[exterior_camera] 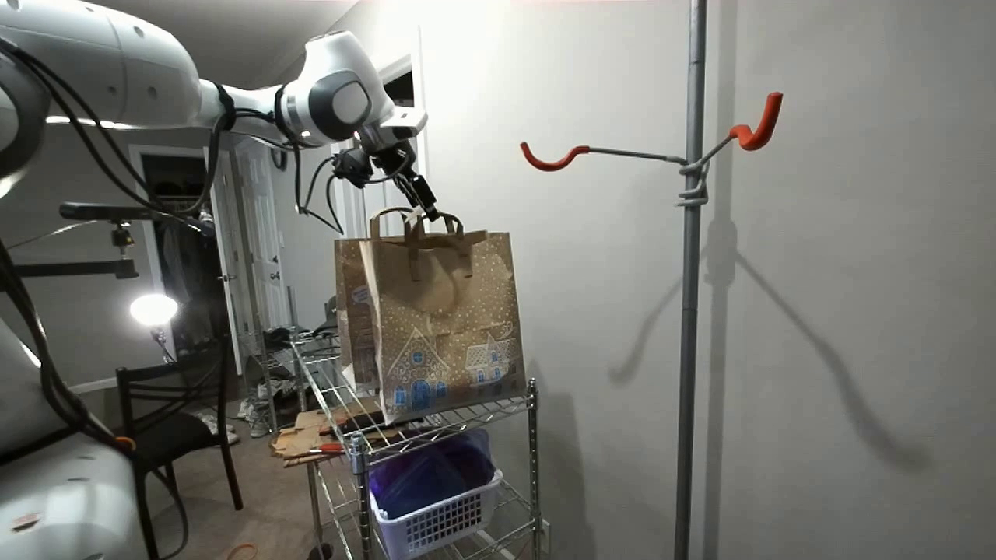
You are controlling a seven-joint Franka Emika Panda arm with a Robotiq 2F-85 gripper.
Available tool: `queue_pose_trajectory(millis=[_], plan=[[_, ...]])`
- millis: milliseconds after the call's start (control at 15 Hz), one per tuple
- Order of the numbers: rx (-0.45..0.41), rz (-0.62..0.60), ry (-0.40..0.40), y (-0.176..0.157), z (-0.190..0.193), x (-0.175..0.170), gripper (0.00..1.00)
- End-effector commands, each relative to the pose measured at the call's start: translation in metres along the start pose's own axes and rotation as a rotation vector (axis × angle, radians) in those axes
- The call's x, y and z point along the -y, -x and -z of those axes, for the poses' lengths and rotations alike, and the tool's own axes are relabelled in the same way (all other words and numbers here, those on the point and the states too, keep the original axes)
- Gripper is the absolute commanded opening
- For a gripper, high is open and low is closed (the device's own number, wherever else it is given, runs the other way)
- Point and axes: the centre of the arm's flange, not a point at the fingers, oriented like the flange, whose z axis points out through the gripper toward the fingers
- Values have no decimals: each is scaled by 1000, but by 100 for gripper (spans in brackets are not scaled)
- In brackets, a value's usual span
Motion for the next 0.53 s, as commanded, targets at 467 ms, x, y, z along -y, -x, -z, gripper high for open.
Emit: queue_pose_trajectory(millis=[467], plan=[[40,-100,-41,10,-18,45,100]])
